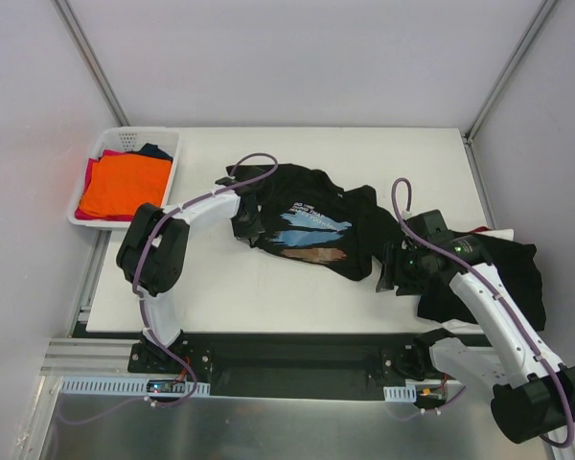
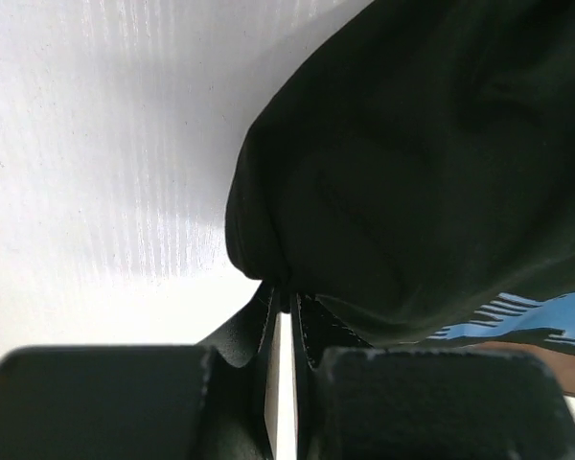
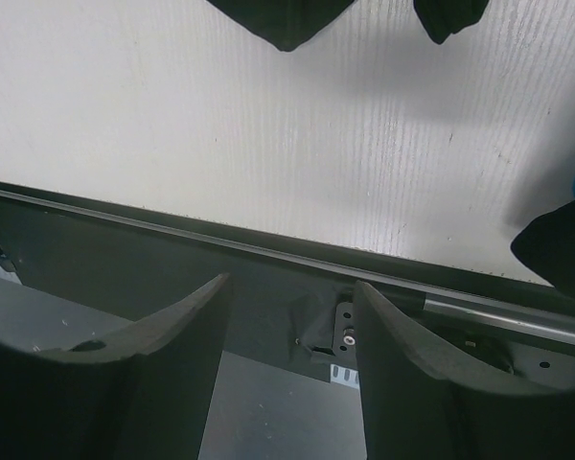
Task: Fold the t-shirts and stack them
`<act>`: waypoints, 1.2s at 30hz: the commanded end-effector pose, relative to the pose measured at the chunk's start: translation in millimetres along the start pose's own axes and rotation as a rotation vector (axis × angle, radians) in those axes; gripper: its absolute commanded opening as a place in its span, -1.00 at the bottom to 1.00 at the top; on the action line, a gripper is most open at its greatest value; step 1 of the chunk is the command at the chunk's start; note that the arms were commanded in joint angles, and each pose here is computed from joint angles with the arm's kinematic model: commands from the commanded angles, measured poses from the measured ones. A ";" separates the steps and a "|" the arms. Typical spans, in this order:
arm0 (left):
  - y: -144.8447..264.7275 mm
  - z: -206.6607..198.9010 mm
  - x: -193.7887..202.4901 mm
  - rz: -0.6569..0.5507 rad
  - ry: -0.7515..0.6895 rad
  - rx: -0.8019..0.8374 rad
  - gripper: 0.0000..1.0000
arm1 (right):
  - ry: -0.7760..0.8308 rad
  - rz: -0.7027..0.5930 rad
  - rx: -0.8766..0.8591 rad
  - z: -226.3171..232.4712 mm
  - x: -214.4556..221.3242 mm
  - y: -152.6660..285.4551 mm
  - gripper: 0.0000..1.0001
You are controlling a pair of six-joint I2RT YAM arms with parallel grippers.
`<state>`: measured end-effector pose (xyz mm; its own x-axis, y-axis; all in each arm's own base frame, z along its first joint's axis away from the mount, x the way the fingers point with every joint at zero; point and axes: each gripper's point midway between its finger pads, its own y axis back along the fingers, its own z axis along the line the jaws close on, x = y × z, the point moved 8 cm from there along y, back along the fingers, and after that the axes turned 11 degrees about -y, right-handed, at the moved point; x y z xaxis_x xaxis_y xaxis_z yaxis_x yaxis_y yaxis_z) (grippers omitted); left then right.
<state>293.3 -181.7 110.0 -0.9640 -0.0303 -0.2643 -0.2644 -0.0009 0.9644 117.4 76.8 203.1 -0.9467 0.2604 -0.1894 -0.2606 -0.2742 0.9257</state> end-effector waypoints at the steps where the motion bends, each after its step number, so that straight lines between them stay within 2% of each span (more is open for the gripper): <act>1: 24.8 -9.9 -14.7 -0.074 0.027 0.056 -1.00 | 0.013 -0.028 0.000 2.7 -4.5 10.0 0.14; 6: 64.5 -14.6 -24.6 -0.149 0.020 0.105 -1.00 | 0.018 -0.036 0.006 2.2 -5.2 11.5 0.14; 12: 153.5 -14.7 -39.7 -0.305 0.045 0.198 -1.00 | 0.022 -0.062 -0.003 2.6 -5.6 16.5 0.14; 16: 193.2 -12.3 -52.3 -0.372 0.033 0.205 -1.00 | 0.019 -0.059 -0.009 0.9 -2.7 13.6 0.14; 20: 184.6 -11.4 -57.2 -0.325 0.007 0.134 -1.00 | 0.010 -0.059 -0.022 -0.3 0.4 8.4 0.14; 25: 123.1 -4.7 -31.1 -0.149 0.014 0.038 -1.00 | -0.002 -0.062 -0.049 1.2 1.7 7.1 0.12; 29: 115.7 -4.7 -25.0 -0.149 0.027 0.054 -1.00 | 0.003 -0.069 -0.034 -0.2 1.9 10.4 0.13; 33: 121.9 -9.5 -48.8 -0.183 0.004 0.055 -1.00 | -0.002 -0.066 -0.034 -1.1 3.2 9.4 0.13; 36: 111.0 -14.1 -68.1 -0.157 0.003 0.034 -1.00 | 0.000 -0.045 -0.033 -0.8 3.4 6.4 0.14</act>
<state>301.2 -191.4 217.7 -0.9316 -0.0288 -0.3623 -0.3630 0.0238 0.9315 113.3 74.8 206.9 -0.9344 0.2671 -0.2357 -0.3102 -0.2851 0.9069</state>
